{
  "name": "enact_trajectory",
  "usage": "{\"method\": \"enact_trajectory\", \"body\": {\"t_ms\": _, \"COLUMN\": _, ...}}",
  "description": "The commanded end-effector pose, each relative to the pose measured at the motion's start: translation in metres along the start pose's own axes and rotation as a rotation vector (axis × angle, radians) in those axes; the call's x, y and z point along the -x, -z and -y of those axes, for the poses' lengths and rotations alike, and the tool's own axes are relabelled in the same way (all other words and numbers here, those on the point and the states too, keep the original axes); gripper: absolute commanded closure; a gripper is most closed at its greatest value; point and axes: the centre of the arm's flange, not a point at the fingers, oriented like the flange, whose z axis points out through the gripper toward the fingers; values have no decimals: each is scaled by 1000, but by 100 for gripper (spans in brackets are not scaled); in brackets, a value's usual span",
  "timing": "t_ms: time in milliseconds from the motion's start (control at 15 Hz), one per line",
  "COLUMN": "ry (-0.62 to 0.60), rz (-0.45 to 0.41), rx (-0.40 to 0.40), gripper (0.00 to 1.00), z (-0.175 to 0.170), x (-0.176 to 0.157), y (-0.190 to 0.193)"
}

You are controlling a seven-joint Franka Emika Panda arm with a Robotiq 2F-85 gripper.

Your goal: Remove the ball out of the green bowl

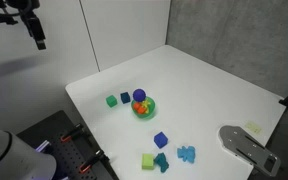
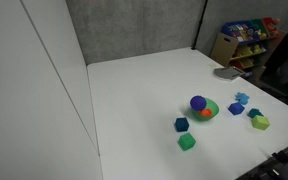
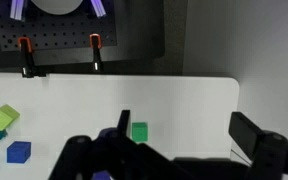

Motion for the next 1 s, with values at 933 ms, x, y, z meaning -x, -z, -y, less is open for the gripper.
{"method": "enact_trajectory", "body": {"t_ms": 933, "ry": -6, "rz": -61, "rx": 64, "gripper": 0, "z": 2, "x": -26, "y": 4}}
